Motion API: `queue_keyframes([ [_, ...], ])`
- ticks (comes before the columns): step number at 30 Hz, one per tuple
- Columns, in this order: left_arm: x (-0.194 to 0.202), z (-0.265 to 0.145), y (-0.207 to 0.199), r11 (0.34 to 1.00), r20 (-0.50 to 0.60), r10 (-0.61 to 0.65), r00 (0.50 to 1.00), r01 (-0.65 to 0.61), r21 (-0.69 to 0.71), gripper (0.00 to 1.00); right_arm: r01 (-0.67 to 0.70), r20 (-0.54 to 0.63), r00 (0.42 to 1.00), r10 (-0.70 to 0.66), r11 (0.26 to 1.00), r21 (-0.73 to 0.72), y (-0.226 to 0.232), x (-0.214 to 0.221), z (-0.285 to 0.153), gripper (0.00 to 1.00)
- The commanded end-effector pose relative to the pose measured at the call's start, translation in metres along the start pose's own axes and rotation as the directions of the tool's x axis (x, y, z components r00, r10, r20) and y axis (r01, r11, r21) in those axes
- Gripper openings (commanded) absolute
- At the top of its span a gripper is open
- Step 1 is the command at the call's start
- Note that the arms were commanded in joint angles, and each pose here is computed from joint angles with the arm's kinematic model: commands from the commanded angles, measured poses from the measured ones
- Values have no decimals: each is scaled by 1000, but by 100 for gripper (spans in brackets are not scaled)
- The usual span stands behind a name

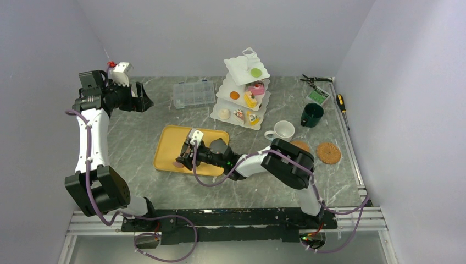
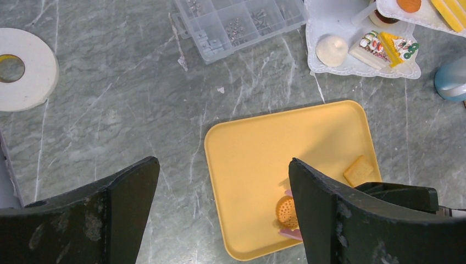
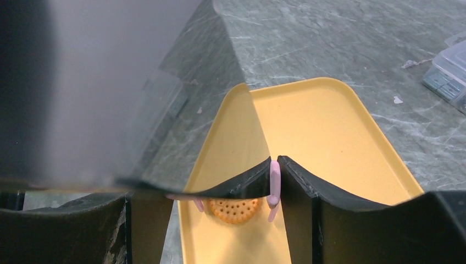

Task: Serve the afternoon tea
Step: Pick up the desert from the tray.

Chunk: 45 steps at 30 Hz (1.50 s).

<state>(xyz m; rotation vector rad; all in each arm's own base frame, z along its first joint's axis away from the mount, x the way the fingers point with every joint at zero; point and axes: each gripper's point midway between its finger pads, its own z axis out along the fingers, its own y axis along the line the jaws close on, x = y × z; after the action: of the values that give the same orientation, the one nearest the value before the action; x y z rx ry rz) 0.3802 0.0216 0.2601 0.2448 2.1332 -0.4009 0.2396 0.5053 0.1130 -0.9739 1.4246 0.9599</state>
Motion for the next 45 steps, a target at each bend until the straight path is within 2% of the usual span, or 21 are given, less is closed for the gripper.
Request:
queue_keyframes([
  [1, -14, -7, -8, 999, 38, 25, 999, -26, 23, 93, -12, 65, 998, 13, 1000, -9, 4, -14, 4, 68],
  [20, -22, -9, -13, 999, 53, 18, 998, -20, 47, 94, -61, 12, 998, 61, 998, 11, 3, 13, -7, 66],
  [27, -23, -10, -15, 998, 55, 18, 998, -21, 53, 93, -56, 21, 998, 56, 998, 23, -1, 9, -6, 58],
  [32, -23, -10, -15, 998, 54, 23, 998, -26, 56, 93, -26, 59, 998, 25, 999, 27, -3, -12, -6, 49],
  [38, -23, -11, -16, 998, 55, 26, 998, -29, 58, 93, -4, 95, 996, 2, 1000, 22, -5, -36, -7, 48],
  [45, -25, -12, -16, 998, 59, 33, 998, -36, 53, 94, 32, 171, 985, -35, 999, 21, -18, -95, -15, 45],
])
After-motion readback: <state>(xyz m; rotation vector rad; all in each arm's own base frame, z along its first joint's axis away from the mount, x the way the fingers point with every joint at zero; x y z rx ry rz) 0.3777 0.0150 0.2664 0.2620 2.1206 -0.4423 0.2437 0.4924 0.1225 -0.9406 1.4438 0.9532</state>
